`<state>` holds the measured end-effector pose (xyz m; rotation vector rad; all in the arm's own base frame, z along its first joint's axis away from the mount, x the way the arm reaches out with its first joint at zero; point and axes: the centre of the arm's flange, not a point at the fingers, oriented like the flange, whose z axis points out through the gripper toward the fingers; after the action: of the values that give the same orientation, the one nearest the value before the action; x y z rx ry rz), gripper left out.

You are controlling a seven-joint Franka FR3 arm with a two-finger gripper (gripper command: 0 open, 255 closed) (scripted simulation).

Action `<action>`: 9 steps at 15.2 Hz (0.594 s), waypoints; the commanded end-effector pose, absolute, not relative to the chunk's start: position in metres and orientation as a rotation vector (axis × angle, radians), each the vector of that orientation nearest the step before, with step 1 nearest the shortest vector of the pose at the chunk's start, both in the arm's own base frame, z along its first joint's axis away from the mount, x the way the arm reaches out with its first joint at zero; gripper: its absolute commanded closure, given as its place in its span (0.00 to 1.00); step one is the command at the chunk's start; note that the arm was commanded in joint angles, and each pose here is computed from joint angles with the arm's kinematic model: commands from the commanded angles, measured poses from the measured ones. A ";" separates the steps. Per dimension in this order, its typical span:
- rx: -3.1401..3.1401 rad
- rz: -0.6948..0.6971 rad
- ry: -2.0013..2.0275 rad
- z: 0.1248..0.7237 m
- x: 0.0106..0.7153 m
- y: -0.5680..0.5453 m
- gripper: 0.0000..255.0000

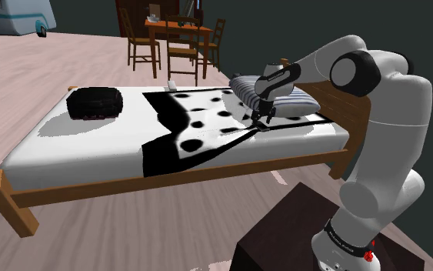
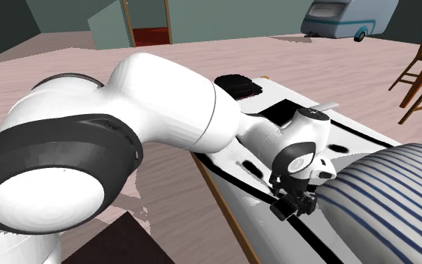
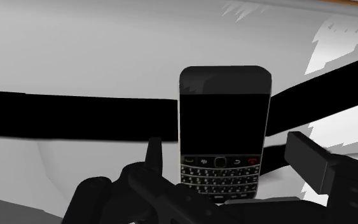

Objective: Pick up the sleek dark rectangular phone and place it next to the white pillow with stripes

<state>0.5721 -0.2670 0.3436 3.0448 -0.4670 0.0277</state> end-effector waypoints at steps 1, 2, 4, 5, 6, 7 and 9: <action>3.045 0.028 -0.467 0.344 0.572 -0.267 0.00; 3.045 0.028 -0.467 0.344 0.572 -0.267 0.00; 3.045 0.028 -0.467 0.370 0.572 -0.265 0.00; 3.045 0.028 -0.467 0.383 0.572 -0.265 0.00; 3.045 0.028 -0.467 0.394 0.572 -0.264 0.00; 3.045 0.028 -0.467 0.394 0.572 -0.264 0.00; 3.045 0.028 -0.467 0.394 0.572 -0.264 0.00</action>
<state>0.5719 -0.2644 0.3921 3.0447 -0.4669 0.0287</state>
